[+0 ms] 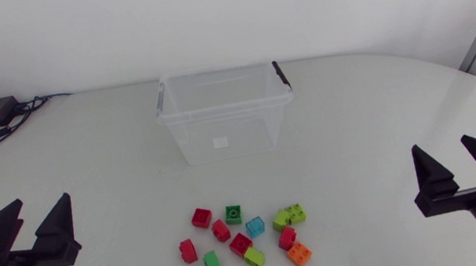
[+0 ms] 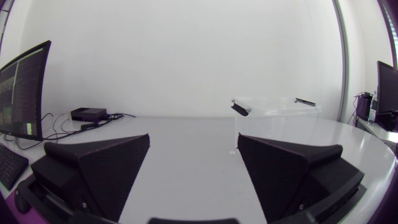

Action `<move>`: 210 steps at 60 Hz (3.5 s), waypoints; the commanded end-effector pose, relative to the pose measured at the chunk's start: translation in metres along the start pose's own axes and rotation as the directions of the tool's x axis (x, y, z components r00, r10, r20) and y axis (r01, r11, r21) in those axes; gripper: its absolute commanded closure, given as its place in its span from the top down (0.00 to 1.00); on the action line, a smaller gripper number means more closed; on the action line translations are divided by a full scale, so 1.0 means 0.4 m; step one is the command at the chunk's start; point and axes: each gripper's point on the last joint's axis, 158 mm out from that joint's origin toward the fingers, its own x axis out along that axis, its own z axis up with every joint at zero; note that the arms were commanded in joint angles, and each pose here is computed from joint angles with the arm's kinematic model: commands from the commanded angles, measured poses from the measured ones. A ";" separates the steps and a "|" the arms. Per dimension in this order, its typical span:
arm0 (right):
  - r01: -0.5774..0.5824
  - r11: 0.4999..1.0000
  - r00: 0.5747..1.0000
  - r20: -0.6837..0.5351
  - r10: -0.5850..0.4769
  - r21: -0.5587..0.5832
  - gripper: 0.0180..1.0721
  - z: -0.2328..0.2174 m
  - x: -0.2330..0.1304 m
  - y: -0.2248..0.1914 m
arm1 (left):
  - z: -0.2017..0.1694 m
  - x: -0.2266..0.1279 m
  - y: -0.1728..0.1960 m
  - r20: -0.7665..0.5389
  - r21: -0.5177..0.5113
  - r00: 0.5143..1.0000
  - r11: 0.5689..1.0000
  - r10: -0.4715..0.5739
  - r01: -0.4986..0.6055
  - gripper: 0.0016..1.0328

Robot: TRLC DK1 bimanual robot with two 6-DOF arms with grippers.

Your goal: Pick up the duplo bricks and place them in the container

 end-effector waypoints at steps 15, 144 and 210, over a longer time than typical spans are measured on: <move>-0.013 1.000 1.000 -0.006 0.013 0.011 0.96 -0.017 0.002 0.008 | -0.011 0.000 -0.003 -0.007 0.005 1.000 1.000 -0.004 0.004 0.96; -0.919 0.380 0.291 -0.833 0.471 -0.106 0.93 -0.303 0.001 0.426 | -0.466 -0.065 -0.410 -0.913 0.063 0.175 0.296 -0.369 0.953 0.79; -0.980 0.148 0.176 -0.923 0.342 -0.132 0.62 -0.457 0.074 0.514 | -0.399 -0.062 -0.473 -0.854 0.106 0.207 0.229 -0.478 0.968 0.33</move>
